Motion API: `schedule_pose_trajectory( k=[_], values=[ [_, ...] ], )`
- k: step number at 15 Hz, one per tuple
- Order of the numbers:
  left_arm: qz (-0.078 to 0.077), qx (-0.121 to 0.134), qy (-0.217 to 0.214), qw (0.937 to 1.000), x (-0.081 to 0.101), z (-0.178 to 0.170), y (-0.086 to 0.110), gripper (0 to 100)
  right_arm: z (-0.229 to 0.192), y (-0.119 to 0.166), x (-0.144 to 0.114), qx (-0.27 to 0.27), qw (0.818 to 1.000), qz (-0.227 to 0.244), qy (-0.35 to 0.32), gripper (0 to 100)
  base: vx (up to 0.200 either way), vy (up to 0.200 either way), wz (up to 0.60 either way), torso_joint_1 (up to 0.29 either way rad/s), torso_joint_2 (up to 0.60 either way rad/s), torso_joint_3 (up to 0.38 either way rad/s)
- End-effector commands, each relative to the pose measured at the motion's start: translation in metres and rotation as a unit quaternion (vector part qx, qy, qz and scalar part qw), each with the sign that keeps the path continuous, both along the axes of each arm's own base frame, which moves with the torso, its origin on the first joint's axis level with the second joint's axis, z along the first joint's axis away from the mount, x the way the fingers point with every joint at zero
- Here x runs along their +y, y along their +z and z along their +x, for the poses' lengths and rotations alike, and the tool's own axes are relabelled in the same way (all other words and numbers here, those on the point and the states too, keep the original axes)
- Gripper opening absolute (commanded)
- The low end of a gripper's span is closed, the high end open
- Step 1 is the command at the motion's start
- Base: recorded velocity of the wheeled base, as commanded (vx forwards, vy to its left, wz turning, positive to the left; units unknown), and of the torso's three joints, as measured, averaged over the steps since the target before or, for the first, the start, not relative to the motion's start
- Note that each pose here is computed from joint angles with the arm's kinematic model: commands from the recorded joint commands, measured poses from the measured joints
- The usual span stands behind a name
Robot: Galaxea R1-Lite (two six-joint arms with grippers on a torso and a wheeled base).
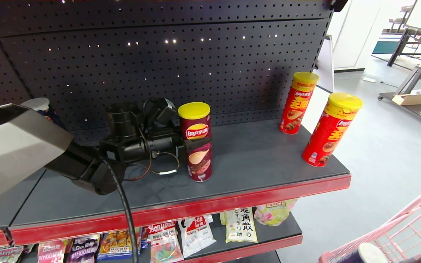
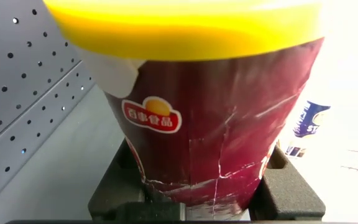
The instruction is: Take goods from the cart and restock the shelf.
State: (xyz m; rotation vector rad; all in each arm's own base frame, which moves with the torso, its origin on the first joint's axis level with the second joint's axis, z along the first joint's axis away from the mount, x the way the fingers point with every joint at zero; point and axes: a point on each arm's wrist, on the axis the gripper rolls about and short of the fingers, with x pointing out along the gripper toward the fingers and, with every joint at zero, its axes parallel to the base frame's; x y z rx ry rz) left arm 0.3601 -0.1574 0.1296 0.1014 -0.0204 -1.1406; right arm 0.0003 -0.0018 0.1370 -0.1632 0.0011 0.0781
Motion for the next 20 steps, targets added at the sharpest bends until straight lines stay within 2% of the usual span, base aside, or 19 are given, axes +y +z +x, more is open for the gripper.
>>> schedule_pose_trajectory(
  k=[1,8,20],
  values=[
    [0.001,0.003,0.0,1.0,0.001,-0.002,-0.001,0,0.0,0.0,0.0,0.001,1.0,0.0,0.0,0,0.0,0.0,0.0,0.0,0.0,0.0],
    [-0.002,0.0,-0.002,1.0,0.002,-0.01,0.004,0,0.0,-0.001,0.0,0.002,1.0,0.0,0.0,0,0.0,0.0,0.0,0.0,0.0,0.0],
    [-0.002,-0.006,-0.005,1.0,0.003,-0.017,-0.007,0,0.0,0.0,0.0,0.001,1.0,0.0,0.0,0,0.0,0.0,0.0,0.0,0.0,0.0]
  ],
)
